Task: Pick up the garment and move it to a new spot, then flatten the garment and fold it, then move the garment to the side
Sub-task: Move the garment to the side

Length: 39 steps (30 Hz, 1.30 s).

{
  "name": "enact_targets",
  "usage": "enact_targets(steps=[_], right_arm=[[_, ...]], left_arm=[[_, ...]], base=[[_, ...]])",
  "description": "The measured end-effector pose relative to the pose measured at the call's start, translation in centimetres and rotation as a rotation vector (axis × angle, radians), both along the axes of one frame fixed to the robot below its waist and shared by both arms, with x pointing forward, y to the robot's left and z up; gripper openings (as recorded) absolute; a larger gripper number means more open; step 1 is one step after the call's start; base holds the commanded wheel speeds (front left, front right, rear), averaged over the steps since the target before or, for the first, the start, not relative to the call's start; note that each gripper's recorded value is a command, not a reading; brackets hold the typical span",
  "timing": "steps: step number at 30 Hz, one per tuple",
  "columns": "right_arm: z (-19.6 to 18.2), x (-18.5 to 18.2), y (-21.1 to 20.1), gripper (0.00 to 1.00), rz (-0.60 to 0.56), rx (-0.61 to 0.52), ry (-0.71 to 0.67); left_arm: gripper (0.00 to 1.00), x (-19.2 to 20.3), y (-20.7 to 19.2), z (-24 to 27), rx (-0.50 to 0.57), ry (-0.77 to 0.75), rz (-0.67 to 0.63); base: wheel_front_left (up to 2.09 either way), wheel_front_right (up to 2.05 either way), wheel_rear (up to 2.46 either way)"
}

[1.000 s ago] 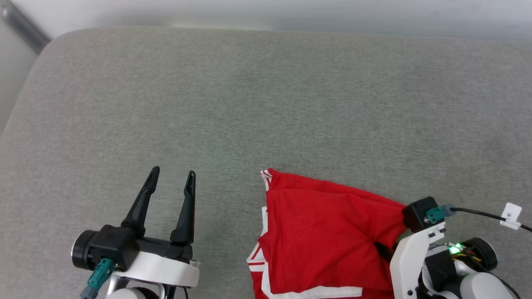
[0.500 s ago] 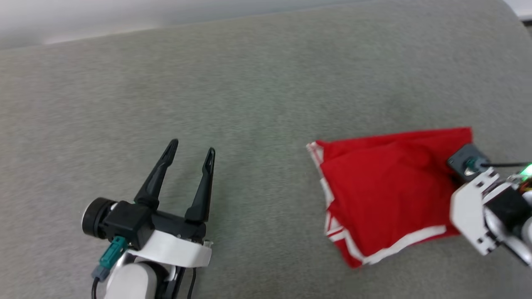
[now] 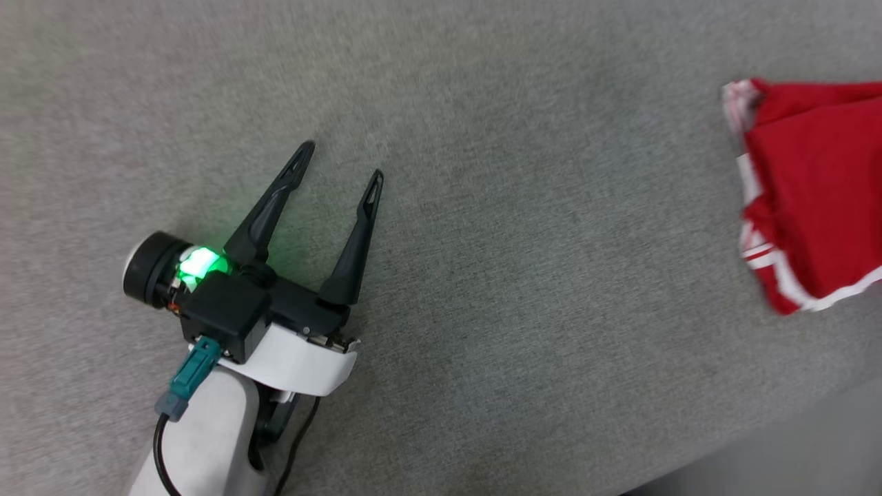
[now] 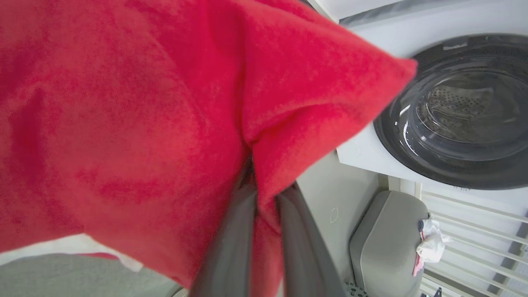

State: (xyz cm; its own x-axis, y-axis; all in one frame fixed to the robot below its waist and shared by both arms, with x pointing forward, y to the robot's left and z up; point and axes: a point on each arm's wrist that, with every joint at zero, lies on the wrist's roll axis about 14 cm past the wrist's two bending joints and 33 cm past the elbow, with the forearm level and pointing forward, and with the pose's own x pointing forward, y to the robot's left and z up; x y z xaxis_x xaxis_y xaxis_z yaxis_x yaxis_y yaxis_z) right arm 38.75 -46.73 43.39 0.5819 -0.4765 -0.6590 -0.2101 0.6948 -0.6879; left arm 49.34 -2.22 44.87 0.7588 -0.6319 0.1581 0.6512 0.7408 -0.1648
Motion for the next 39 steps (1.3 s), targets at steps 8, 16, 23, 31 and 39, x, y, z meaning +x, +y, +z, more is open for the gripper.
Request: enact_targets(steps=[8,16,23,31,39], right_arm=[[-1.7,0.7,-4.5,0.00,-0.111,-0.031,-0.044],[-2.6,2.4,-5.4,0.05,-0.142,-0.026,-0.104],[-1.0,3.1,-4.7,1.00,-0.122,-0.012,-0.190],[5.5,6.2,-1.2,1.00,-0.024,0.089,-0.509],[12.3,6.9,7.5,1.00,0.123,0.330,-0.922]], left_arm=[[1.00,1.3,-0.3,-2.9,0.008,0.004,-0.031],[1.00,2.0,0.9,-3.1,0.018,-0.008,0.000],[1.00,1.9,1.9,-1.9,0.037,-0.012,0.038],[1.00,0.9,5.0,1.5,0.031,-0.011,0.177],[1.00,-1.5,11.3,5.9,0.042,-0.052,0.408]], base=[[0.00,0.00,0.00],[0.00,0.00,0.00],[0.00,0.00,0.00],[0.00,0.00,0.00],[0.00,0.00,0.00]])
